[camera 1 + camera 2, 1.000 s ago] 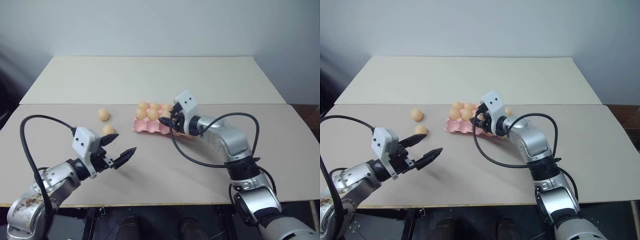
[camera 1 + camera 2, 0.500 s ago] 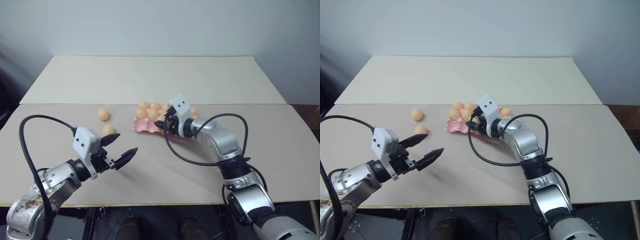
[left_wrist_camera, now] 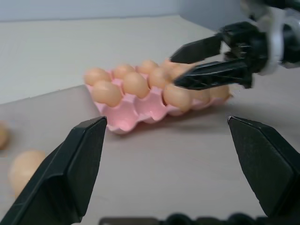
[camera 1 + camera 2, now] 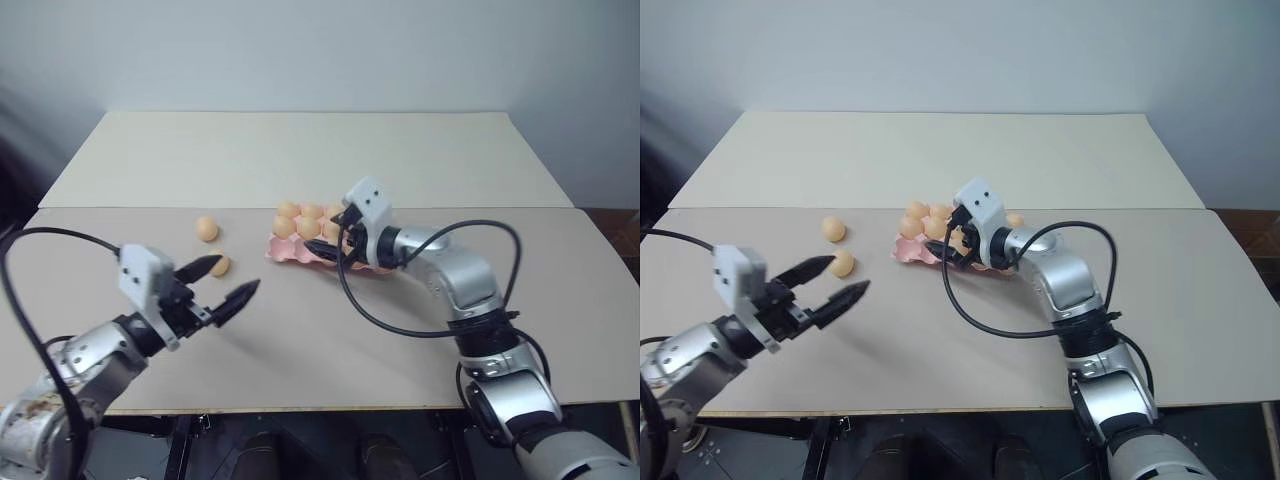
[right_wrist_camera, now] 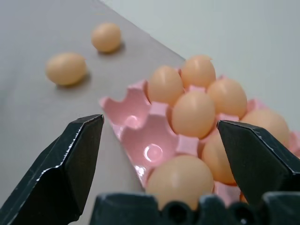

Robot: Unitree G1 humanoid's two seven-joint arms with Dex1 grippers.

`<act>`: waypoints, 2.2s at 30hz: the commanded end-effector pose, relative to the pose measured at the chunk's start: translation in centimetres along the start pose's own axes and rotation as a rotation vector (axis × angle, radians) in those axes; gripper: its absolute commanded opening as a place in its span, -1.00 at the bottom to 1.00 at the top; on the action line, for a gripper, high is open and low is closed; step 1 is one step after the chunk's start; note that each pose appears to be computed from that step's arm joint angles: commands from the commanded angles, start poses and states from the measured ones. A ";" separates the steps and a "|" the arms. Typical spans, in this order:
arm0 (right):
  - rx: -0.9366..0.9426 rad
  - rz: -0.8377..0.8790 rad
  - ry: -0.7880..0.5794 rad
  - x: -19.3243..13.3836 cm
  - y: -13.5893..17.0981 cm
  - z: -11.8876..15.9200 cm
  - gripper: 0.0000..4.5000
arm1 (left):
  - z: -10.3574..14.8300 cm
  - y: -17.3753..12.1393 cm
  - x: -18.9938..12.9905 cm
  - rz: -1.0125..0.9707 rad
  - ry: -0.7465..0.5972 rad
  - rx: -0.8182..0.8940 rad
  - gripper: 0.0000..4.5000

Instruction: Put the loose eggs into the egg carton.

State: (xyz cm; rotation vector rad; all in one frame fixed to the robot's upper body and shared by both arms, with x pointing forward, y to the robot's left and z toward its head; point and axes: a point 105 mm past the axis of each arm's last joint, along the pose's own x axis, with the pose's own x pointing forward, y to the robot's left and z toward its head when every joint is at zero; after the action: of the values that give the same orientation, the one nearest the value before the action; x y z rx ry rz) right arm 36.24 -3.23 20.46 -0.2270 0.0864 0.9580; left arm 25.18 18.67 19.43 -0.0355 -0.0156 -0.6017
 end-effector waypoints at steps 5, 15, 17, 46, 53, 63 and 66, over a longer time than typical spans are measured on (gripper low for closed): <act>-0.160 0.228 -0.120 -5.6 2.6 4.7 0.99 | 1.0 4.4 -4.2 0.316 0.131 -0.048 1.00; -0.297 0.144 -0.040 -10.0 -0.6 5.1 0.99 | 4.2 7.6 -7.0 0.537 0.380 0.064 1.00; -0.308 0.126 -0.028 -10.0 -0.9 4.9 0.99 | 3.3 7.7 -5.9 0.548 0.410 0.044 1.00; -0.299 0.079 -0.001 -10.1 -0.5 4.2 0.99 | -4.3 7.7 8.1 0.484 0.314 -0.116 1.00; -0.292 0.074 0.005 -10.2 -0.4 4.1 0.99 | -6.2 8.2 9.3 0.503 0.393 -0.156 1.00; -0.280 0.061 0.012 -10.1 -0.6 4.0 1.00 | -7.6 7.6 9.5 0.490 0.451 -0.168 0.73; -0.278 0.060 0.011 -10.1 -0.6 4.0 1.00 | -7.7 7.7 9.5 0.502 0.450 -0.169 0.30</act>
State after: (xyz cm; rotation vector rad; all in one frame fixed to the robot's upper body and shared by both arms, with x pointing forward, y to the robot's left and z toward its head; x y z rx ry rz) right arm 31.33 -10.64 25.07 -0.4819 0.0118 1.0287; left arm 37.44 19.85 11.53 -0.0666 0.4762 -0.0766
